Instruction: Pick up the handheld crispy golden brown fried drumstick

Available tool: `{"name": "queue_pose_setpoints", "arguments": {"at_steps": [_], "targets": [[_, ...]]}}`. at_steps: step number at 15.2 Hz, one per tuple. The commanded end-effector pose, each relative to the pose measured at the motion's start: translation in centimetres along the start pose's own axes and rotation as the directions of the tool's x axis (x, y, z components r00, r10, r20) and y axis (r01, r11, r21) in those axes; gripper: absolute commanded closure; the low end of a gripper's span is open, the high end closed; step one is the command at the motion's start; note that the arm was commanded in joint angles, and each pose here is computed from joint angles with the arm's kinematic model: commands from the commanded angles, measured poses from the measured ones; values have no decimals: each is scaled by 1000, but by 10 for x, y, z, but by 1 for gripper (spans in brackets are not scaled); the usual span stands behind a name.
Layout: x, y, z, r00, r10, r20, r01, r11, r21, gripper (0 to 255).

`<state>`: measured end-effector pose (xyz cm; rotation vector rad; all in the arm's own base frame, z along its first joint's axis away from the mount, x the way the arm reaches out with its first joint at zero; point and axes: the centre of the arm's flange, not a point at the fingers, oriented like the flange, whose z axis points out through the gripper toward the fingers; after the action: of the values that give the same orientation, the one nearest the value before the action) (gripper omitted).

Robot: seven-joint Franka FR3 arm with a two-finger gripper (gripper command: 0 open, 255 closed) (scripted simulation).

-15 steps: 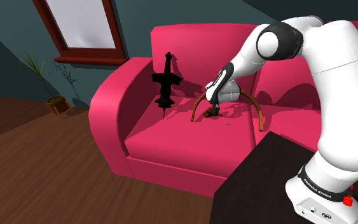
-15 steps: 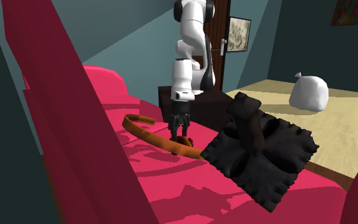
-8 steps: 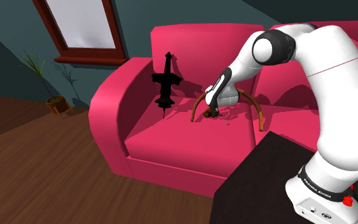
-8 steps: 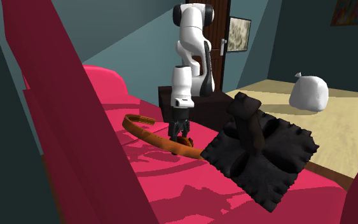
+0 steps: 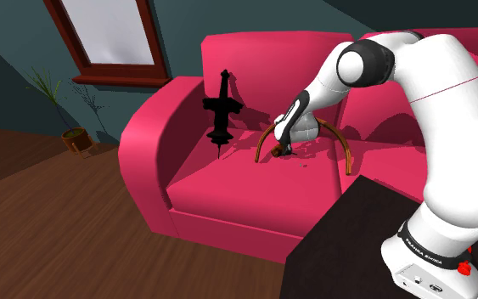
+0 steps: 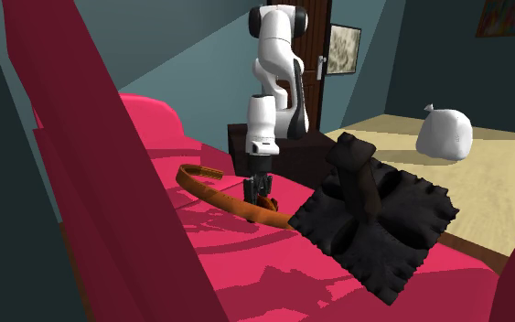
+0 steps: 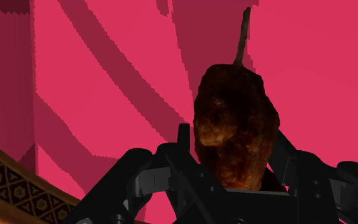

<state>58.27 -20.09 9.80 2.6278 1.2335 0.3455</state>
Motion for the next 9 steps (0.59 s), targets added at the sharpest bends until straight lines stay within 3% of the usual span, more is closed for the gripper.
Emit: {"name": "queue_pose_setpoints", "arguments": {"at_steps": [1, 9], "targets": [[0, -1, 0, 1000, 0, 1, 0, 1000, 2, 255], [4, 11, -35, 1000, 0, 1, 0, 1000, 2, 255]]}}
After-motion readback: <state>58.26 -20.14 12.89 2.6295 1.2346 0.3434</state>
